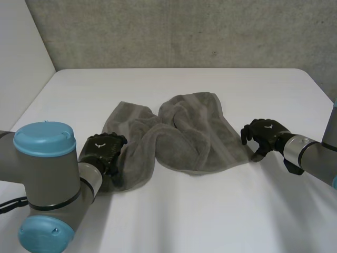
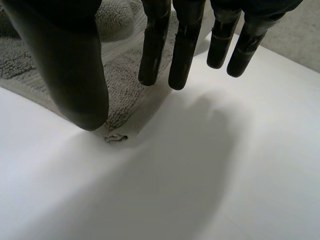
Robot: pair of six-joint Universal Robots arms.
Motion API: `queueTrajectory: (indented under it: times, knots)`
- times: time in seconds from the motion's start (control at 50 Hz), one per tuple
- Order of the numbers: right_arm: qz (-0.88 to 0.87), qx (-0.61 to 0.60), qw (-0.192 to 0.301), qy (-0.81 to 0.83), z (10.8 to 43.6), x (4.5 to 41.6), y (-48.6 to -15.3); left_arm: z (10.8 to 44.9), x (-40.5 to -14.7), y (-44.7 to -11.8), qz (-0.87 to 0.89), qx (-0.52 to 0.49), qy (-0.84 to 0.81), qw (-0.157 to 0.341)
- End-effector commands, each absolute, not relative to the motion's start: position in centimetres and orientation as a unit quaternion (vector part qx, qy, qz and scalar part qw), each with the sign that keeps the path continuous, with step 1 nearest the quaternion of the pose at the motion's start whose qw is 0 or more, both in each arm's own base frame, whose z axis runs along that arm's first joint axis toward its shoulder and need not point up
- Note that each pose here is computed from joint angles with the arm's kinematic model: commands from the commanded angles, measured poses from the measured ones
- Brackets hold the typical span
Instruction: Fold the towel.
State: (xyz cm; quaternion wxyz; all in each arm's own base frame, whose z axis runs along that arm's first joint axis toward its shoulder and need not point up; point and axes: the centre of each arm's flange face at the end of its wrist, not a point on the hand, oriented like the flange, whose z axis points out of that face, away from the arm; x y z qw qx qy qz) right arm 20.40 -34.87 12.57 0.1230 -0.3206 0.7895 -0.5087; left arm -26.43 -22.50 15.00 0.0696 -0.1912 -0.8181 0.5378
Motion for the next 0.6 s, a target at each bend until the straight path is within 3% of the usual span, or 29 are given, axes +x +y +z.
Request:
queueTrajectory:
  times: [0.02,0.6]
  knots:
    - [-0.503,-0.319,0.13,0.793,11.7,20.3,-35.2,15.0,-26.4,-22.5,0.538,-0.191,-0.818,0.07]
    - [-0.493,-0.324,0.135,0.796,10.1,20.9,-35.5,14.9,-26.4,-22.5,0.538,-0.191,-0.818,0.069]
